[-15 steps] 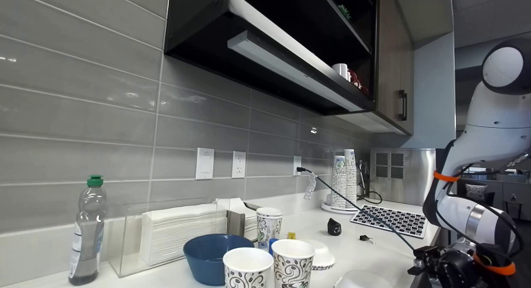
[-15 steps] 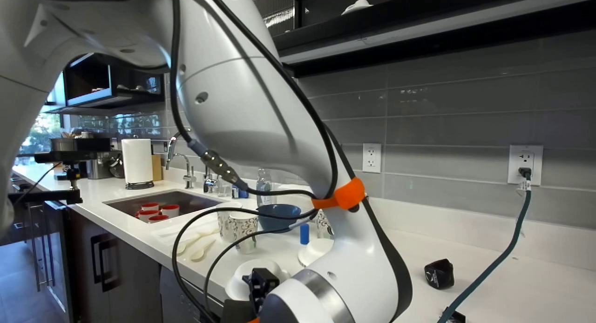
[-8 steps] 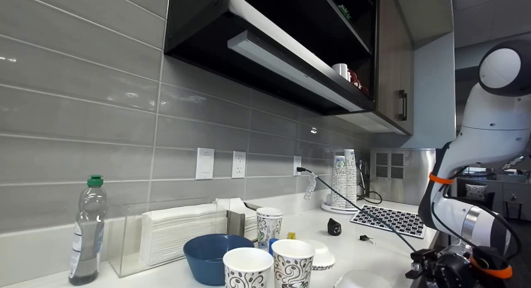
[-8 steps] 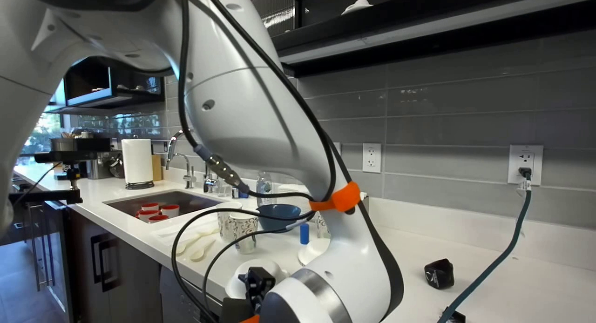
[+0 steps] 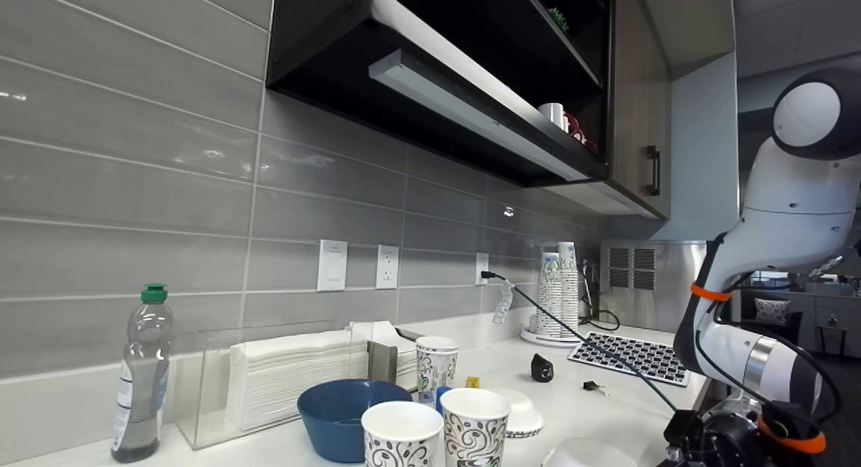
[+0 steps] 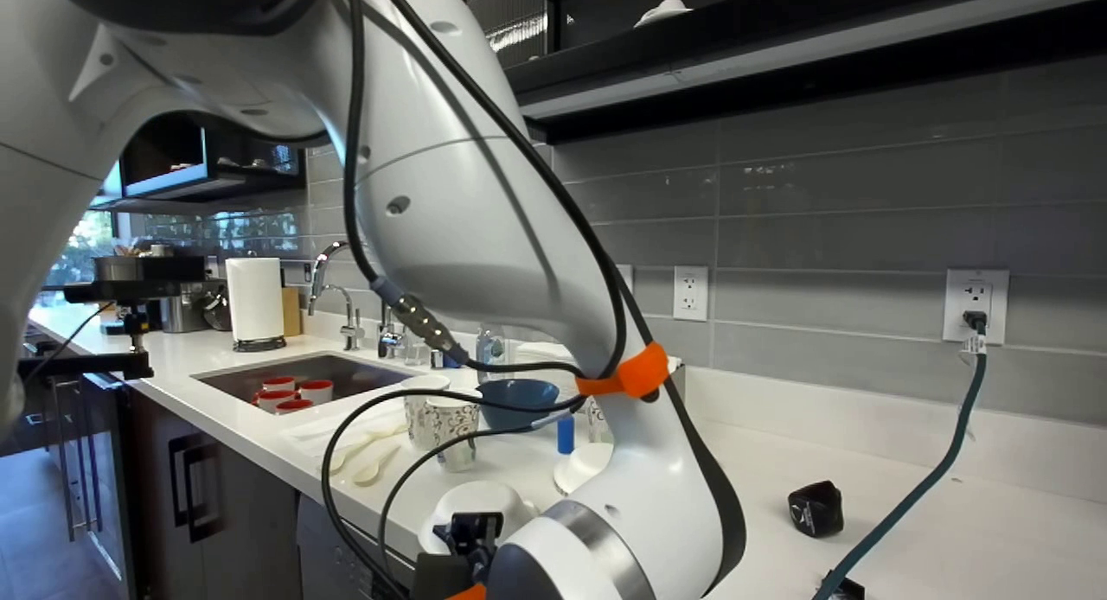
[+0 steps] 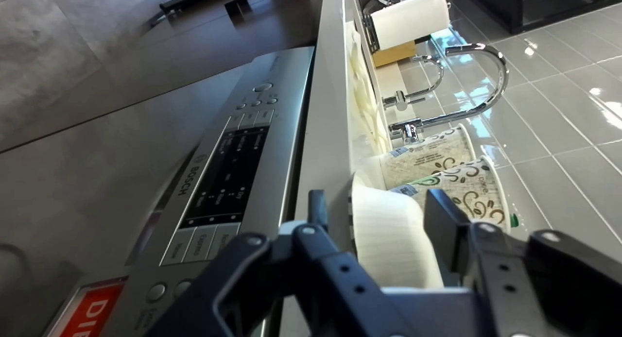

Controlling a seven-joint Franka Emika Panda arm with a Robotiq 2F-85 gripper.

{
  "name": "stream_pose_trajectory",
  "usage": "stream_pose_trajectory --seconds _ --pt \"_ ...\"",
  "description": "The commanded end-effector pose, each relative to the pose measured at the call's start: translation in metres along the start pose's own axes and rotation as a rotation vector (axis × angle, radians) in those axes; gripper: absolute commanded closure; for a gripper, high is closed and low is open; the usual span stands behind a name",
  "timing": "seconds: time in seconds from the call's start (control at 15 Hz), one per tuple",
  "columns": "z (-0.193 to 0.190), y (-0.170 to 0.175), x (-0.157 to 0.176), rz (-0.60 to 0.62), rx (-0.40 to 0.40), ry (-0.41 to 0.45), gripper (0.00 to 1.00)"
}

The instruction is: Stack up the white bowls on the counter

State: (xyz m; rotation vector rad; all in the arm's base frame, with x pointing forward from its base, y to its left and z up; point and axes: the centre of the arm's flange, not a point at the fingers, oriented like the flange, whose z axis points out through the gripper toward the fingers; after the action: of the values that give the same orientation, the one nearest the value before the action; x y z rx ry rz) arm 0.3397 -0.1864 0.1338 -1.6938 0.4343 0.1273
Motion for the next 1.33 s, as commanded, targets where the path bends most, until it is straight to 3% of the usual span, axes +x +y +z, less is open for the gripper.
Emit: stream_pose_trajectory --seconds 0.0,0.13,0.27,0.4,0.73,0.8,1.27 --pt "0.005 -0.0013 0.0118 0.001 0.021 -0.007 0.58" --pt "0.0054 -0.0011 0.0131 -0.001 0.022 -0.01 0.8" --pt "0.0051 -0.0012 0.0147 -0.002 0.022 -0.011 0.93" --pt "0.0044 -0.0009 0.0155 -0.003 0.022 -0.012 1.0" --pt "0.0026 0.0015 0.017 0.0 0.027 -0.016 1.0" --pt "0.0028 0.0015 0.0168 0.001 0.028 -0.02 0.78" --pt "0.0034 -0.0011 0.0162 -0.008 0.032 -0.03 0.32"
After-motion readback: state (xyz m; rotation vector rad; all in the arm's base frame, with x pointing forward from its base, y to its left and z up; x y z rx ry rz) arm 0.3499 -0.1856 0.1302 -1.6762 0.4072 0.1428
